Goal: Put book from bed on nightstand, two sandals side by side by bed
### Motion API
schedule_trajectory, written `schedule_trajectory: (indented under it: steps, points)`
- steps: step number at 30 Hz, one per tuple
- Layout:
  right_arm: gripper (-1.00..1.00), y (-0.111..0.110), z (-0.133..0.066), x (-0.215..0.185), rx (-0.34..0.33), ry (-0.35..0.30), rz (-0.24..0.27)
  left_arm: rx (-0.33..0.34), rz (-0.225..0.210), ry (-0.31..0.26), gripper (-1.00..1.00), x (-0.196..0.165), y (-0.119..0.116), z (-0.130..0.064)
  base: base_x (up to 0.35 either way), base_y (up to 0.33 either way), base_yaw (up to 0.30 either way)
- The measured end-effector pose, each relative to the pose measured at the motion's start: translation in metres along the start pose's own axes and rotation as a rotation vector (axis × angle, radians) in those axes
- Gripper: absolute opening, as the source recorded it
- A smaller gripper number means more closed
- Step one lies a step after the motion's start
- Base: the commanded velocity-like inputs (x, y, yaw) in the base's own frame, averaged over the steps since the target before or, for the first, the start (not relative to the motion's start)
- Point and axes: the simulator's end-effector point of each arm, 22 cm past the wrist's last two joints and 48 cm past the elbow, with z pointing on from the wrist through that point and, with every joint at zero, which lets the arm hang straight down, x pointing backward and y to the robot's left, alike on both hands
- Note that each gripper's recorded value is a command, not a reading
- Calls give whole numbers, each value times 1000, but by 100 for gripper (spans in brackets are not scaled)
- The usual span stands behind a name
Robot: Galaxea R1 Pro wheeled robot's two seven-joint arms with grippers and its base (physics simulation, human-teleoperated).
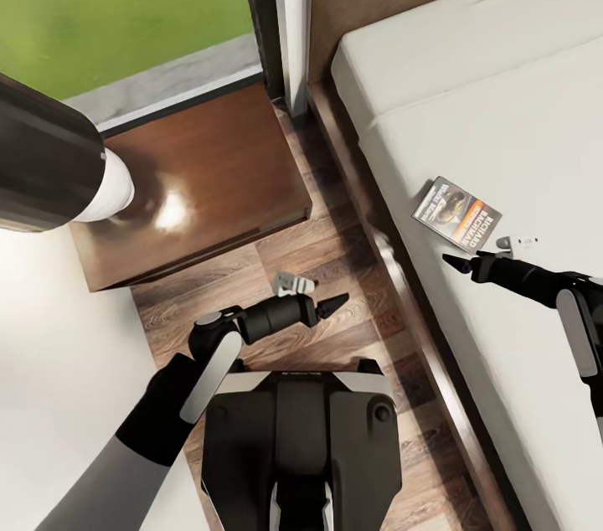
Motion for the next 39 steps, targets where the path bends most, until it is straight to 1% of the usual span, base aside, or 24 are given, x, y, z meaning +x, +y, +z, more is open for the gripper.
schedule_trajectory:
  steps: [7, 25, 28, 30, 33, 36, 39]
  points:
    - [100, -1, 6, -1, -3, 0, 0, 1, 16, -23, 100, -7, 4, 3, 0, 0, 0]
    - [100, -3, 23, 0, -7, 5, -5, 4, 23, -24, 100, -9, 16, 12, 0, 0, 0]
    - [100, 16, 34, 9, -43, 36, -35, 4, 24, -24, 100, -10, 18, 13, 0, 0, 0]
    - [100, 24, 40, 12, -57, 40, -42, 4, 26, -26, 100, -11, 19, 13, 0, 0, 0]
    - [100, 35, 47, 11, -76, 28, -47, 5, 30, -28, 100, -13, 20, 14, 0, 0, 0]
    - [100, 41, 51, 8, -86, 16, -49, 6, 34, -30, 100, -15, 21, 15, 0, 0, 0]
    - [100, 43, 53, 6, -89, 9, -51, 6, 39, -32, 100, -17, 22, 16, 0, 0, 0]
